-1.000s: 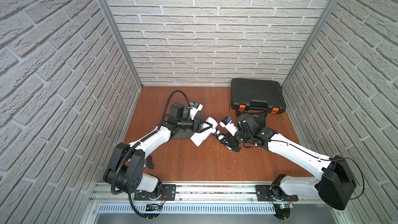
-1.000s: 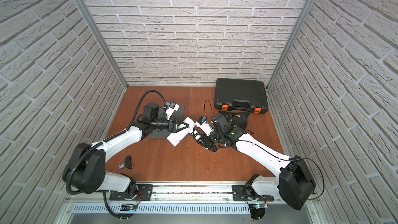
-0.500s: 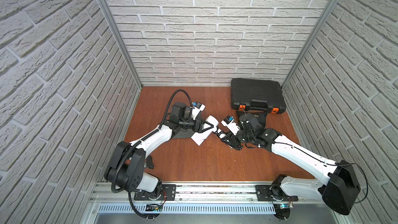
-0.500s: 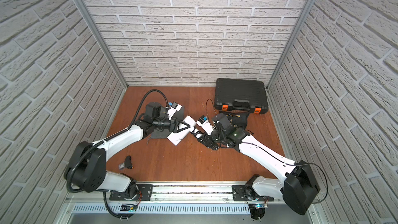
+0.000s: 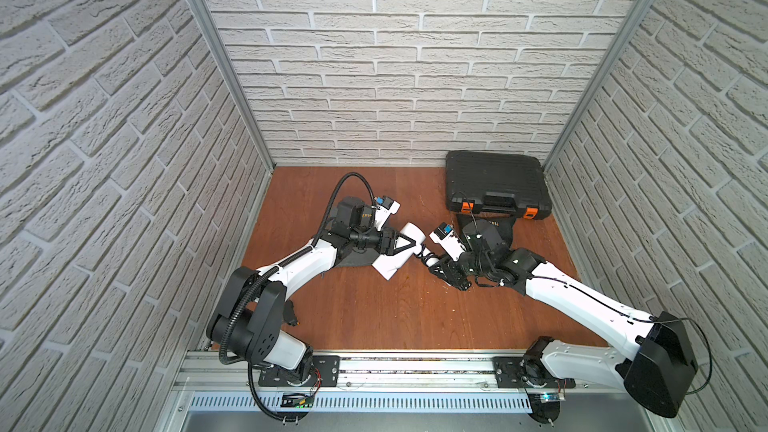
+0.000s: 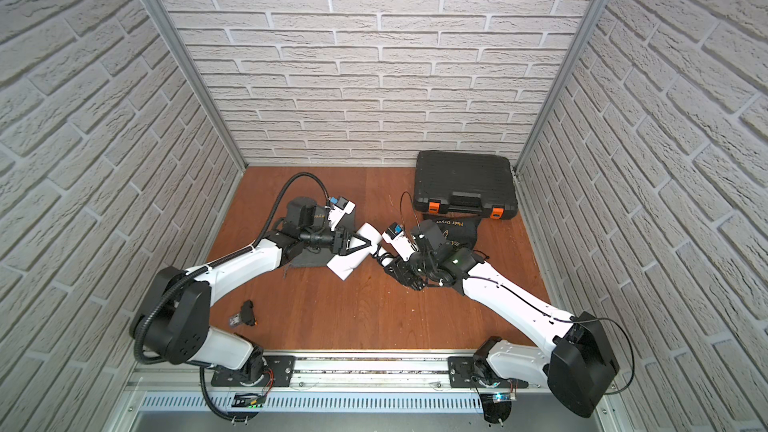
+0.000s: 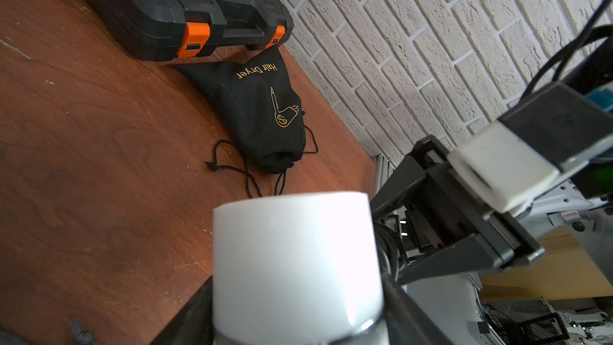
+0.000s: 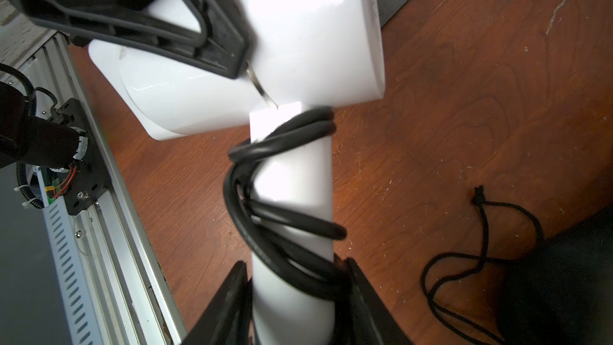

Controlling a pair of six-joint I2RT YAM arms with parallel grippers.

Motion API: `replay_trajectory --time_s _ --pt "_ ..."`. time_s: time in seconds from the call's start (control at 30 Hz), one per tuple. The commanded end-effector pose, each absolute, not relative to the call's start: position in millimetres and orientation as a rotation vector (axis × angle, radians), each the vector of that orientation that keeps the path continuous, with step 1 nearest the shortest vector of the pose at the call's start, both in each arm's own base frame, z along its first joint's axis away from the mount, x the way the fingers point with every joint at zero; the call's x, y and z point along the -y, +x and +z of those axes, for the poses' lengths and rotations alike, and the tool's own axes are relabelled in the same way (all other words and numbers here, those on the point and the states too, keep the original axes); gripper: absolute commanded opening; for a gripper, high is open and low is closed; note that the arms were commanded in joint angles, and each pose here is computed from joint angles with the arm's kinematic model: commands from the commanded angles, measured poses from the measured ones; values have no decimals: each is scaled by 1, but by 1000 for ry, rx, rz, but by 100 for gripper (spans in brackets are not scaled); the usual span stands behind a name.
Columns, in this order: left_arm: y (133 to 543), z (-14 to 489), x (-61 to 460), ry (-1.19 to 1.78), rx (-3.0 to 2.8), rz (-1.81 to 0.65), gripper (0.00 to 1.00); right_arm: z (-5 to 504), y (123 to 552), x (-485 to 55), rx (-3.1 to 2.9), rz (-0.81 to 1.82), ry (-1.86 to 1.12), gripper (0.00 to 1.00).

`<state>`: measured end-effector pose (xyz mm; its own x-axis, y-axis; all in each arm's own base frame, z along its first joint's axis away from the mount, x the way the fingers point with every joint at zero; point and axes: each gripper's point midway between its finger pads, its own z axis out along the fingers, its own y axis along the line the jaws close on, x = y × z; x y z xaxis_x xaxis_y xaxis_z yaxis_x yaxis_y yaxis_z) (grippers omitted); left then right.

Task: Pack away hair dryers
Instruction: Fold the hair dryer.

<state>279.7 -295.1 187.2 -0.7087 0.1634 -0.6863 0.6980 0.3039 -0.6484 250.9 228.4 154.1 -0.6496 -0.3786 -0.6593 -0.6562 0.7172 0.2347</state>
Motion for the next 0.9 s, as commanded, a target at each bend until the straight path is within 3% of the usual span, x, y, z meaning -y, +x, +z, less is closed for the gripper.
replay_trajectory --time_s 0.0,0.2,0.87 --pt "247 211 321 899 -1955 -1588 31 213 292 -247 -2075 676 -621 3" --pt "263 214 323 740 -1930 -1556 0 220 302 -247 -2054 736 -448 3" --pt "301 242 319 359 -1757 -1161 0 250 307 -300 -1901 1168 -122 3"
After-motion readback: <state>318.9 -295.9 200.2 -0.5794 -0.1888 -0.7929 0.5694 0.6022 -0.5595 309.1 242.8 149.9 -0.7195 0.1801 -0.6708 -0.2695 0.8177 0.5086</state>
